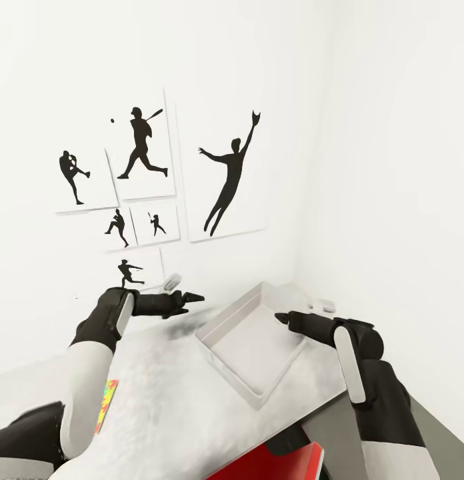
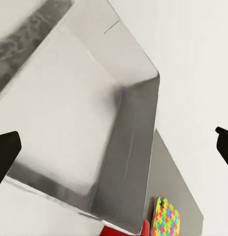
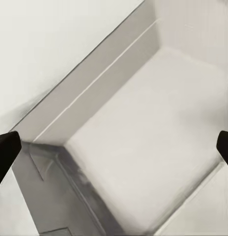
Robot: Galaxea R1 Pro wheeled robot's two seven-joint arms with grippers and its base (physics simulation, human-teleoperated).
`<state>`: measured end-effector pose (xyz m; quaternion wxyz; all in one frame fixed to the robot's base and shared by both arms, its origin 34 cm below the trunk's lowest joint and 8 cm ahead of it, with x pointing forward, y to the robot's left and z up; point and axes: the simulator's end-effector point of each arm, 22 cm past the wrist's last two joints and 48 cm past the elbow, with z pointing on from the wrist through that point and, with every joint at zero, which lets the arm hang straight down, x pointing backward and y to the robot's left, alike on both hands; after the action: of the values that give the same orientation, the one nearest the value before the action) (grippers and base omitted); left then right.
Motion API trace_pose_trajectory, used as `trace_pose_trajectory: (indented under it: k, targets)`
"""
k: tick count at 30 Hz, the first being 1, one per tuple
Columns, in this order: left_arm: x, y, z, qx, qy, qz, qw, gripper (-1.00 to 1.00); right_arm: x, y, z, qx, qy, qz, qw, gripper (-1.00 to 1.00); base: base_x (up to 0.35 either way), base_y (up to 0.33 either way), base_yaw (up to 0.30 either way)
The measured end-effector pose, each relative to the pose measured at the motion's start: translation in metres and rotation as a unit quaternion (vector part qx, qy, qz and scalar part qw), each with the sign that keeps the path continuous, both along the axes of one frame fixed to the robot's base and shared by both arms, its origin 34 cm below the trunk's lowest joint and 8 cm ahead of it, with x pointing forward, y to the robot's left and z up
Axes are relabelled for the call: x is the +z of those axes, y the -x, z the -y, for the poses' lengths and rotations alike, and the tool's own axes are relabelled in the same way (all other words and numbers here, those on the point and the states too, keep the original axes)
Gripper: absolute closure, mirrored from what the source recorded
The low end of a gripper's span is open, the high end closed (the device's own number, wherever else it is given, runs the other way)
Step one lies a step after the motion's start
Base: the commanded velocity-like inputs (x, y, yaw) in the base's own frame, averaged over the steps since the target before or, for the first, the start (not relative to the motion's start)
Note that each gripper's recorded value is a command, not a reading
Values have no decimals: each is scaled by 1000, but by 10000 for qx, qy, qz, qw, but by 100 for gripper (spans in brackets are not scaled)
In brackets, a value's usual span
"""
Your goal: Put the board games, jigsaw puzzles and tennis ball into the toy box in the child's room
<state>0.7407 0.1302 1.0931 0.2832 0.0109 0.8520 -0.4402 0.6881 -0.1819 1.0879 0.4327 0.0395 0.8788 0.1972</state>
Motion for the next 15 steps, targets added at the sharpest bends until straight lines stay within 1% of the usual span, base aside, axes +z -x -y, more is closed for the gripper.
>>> trace_pose_trajectory:
  k: [3,4,8,9,13,15]
  targets:
    - [-8,-3,18,20,-228,-102,9997,-100,-1,-10,5,-105,113,-74,9999,-100,0,0,0]
    - [-14,-5,26,60,-392,-169,9991,-100,-3,-17,8,-184,200,-155,9995,-100,0,0,0]
    - [-26,-6,37,175,-754,-290,9966,-100,-11,-27,12,-331,370,-358,9981,-100,0,0,0]
    - [-31,-6,43,221,-906,-345,9950,-100,-17,-31,13,-403,458,-472,9970,-100,0,0,0]
    - [-39,-8,52,334,-1193,-362,9916,-100,-28,-36,19,-573,662,-709,9936,-100,0,0,0]
    - [-44,-13,46,469,-1366,-306,9890,-100,-34,-38,23,-670,776,-822,9913,-100,0,0,0]
